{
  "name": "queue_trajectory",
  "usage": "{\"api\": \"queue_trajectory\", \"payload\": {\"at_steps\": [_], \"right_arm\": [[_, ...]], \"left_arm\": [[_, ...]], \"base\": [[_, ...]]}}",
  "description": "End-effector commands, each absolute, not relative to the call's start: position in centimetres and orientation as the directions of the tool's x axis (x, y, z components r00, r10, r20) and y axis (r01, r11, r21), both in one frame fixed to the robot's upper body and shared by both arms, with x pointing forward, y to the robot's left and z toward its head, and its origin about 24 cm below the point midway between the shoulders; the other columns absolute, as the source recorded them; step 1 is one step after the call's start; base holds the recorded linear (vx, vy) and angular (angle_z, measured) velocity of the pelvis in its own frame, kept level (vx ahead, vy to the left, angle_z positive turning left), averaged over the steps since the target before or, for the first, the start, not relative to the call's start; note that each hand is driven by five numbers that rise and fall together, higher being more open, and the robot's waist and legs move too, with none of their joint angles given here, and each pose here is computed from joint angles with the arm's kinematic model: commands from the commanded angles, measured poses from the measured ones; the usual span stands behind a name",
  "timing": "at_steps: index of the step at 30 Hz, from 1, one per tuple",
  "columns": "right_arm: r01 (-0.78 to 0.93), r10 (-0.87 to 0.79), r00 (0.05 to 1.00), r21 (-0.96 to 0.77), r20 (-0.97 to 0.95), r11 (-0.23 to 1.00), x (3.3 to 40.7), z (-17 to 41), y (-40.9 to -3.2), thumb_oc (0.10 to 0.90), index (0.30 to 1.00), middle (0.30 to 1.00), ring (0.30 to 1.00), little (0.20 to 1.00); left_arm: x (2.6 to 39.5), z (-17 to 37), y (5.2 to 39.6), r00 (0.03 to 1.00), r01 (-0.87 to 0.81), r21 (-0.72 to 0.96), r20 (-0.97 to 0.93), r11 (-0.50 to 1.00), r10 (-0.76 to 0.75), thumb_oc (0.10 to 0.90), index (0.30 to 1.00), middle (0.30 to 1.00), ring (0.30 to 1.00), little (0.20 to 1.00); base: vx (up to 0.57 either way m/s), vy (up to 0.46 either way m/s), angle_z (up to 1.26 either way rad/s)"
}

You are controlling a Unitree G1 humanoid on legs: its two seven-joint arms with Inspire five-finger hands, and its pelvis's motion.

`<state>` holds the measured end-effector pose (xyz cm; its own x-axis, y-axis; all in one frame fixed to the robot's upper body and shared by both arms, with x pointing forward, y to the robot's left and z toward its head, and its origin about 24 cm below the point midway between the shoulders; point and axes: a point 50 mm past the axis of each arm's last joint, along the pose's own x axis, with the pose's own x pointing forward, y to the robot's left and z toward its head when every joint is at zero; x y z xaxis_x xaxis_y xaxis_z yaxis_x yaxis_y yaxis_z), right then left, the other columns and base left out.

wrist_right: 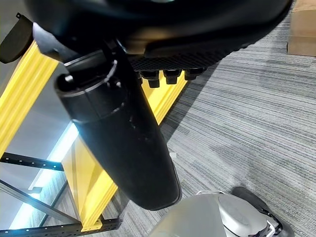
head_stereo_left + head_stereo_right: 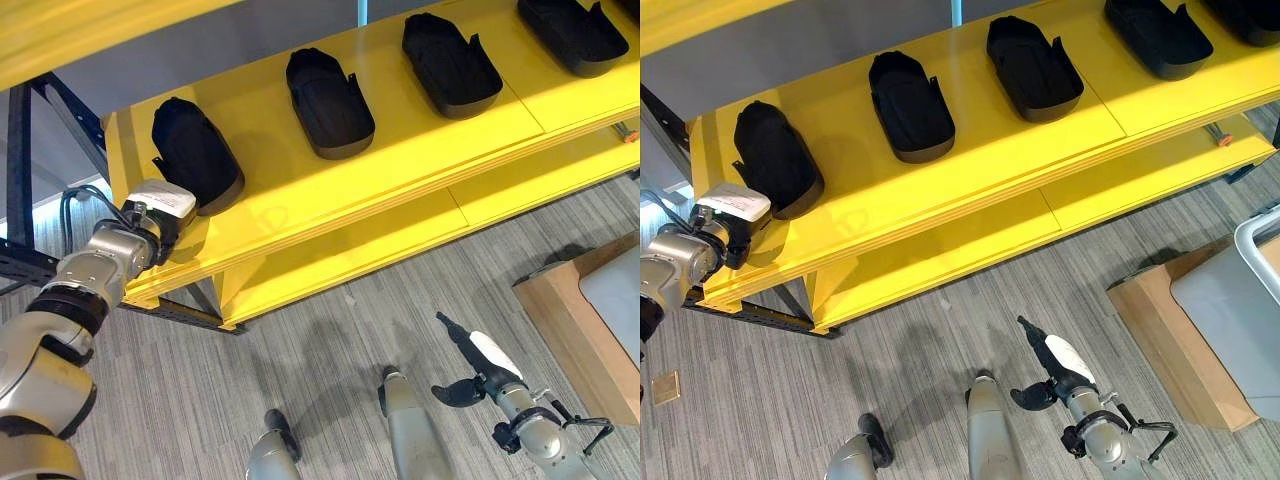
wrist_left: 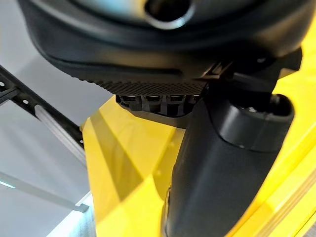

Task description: Move parts from the plastic box to the shelf.

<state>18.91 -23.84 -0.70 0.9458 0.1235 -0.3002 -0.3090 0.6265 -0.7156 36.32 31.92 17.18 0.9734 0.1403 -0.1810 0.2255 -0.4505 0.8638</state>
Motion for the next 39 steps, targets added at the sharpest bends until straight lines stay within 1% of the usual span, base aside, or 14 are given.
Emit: {"api": "queue_trajectory", "payload": {"at_steps": [1,11,20,21,22,24,25,26,27,28,31,32,36,39], "right_arm": [[-0.213,0.189,0.975,-0.757,-0.120,0.617,20.6,2.6,-22.9,0.900,1.000,1.000,1.000,1.000],[-0.216,0.185,0.974,-0.763,-0.128,0.609,20.6,2.6,-23.1,0.900,1.000,1.000,1.000,1.000],[-0.215,0.179,0.975,-0.765,-0.133,0.607,20.6,2.6,-23.3,0.900,1.000,1.000,1.000,1.000],[-0.212,0.180,0.975,-0.767,-0.127,0.605,20.7,2.7,-23.3,0.900,1.000,1.000,1.000,1.000],[-0.212,0.180,0.975,-0.767,-0.127,0.605,20.7,2.7,-23.3,0.900,1.000,1.000,1.000,1.000],[-0.206,0.174,0.977,-0.765,-0.124,0.610,20.7,2.7,-23.4,0.900,1.000,1.000,1.000,1.000],[-0.206,0.174,0.977,-0.765,-0.124,0.610,20.7,2.7,-23.4,0.900,1.000,1.000,1.000,1.000],[-0.201,0.167,0.978,-0.764,-0.123,0.614,20.6,2.7,-23.5,0.900,1.000,1.000,1.000,1.000],[-0.199,0.164,0.979,-0.764,-0.123,0.614,20.7,2.6,-23.6,0.900,1.000,1.000,1.000,1.000],[-0.198,0.166,0.979,-0.759,-0.120,0.620,20.6,2.5,-23.5,0.900,1.000,1.000,1.000,1.000],[-0.194,0.169,0.979,-0.756,-0.112,0.625,20.5,2.5,-23.4,0.900,1.000,1.000,1.000,1.000],[-0.195,0.177,0.979,-0.753,-0.106,0.629,20.4,2.6,-23.4,0.900,1.000,1.000,1.000,1.000],[-0.211,0.205,0.973,-0.747,-0.102,0.631,20.1,2.4,-22.9,0.900,1.000,1.000,1.000,1.000],[-0.208,0.206,0.974,-0.747,-0.097,0.632,20.1,2.5,-22.9,0.900,1.000,1.000,1.000,1.000]], "left_arm": [[35.7,20.8,34.6,0.966,0.149,0.870,-0.028,-0.470,0.256,0.900,1.000,1.000,1.000,1.000],[35.4,21.2,34.7,0.969,0.130,0.855,-0.002,-0.502,0.248,0.900,1.000,1.000,1.000,1.000],[35.5,23.1,33.5,0.983,0.036,0.826,0.072,-0.562,0.168,0.900,1.000,1.000,1.000,1.000],[35.6,24.0,32.8,0.987,-0.003,0.814,0.096,-0.581,0.131,0.900,1.000,1.000,1.000,1.000],[35.6,24.0,32.8,0.987,-0.003,0.814,0.097,-0.581,0.131,0.900,1.000,1.000,1.000,1.000],[35.5,27.2,31.1,0.979,-0.139,0.800,0.200,-0.584,0.042,0.900,1.000,1.000,1.000,1.000],[35.5,27.2,31.1,0.979,-0.139,0.800,0.200,-0.584,0.042,0.900,1.000,1.000,1.000,1.000],[35.1,29.7,30.4,0.951,-0.263,0.792,0.309,-0.551,-0.009,0.900,1.000,1.000,1.000,1.000],[34.9,30.7,30.1,0.938,-0.304,0.784,0.345,-0.541,-0.028,0.900,1.000,1.000,1.000,1.000],[34.2,32.6,29.9,0.898,-0.403,0.759,0.435,-0.511,-0.062,0.900,1.000,1.000,1.000,1.000],[33.6,33.6,30.5,0.871,-0.445,0.735,0.487,-0.512,-0.058,0.900,1.000,1.000,1.000,1.000],[33.1,34.3,31.5,0.849,-0.462,0.708,0.527,-0.534,-0.038,0.900,1.000,1.000,1.000,1.000],[32.3,35.0,31.9,0.808,-0.515,0.652,0.586,-0.556,-0.062,0.900,1.000,1.000,1.000,1.000],[31.7,35.1,32.2,0.802,-0.515,0.637,0.595,-0.574,-0.058,0.900,1.000,1.000,1.000,1.000]], "base": [[0.00,0.000,0.00],[0.00,0.002,0.00],[-0.03,-0.001,0.00],[0.00,0.000,0.00],[0.00,0.000,0.00],[0.00,0.000,0.00],[0.00,0.000,0.00],[0.00,0.000,0.00],[0.00,0.000,0.00],[0.00,0.000,0.00],[0.00,0.000,0.00],[0.00,0.000,0.00],[0.00,0.000,0.00],[0.00,0.000,0.01]]}}
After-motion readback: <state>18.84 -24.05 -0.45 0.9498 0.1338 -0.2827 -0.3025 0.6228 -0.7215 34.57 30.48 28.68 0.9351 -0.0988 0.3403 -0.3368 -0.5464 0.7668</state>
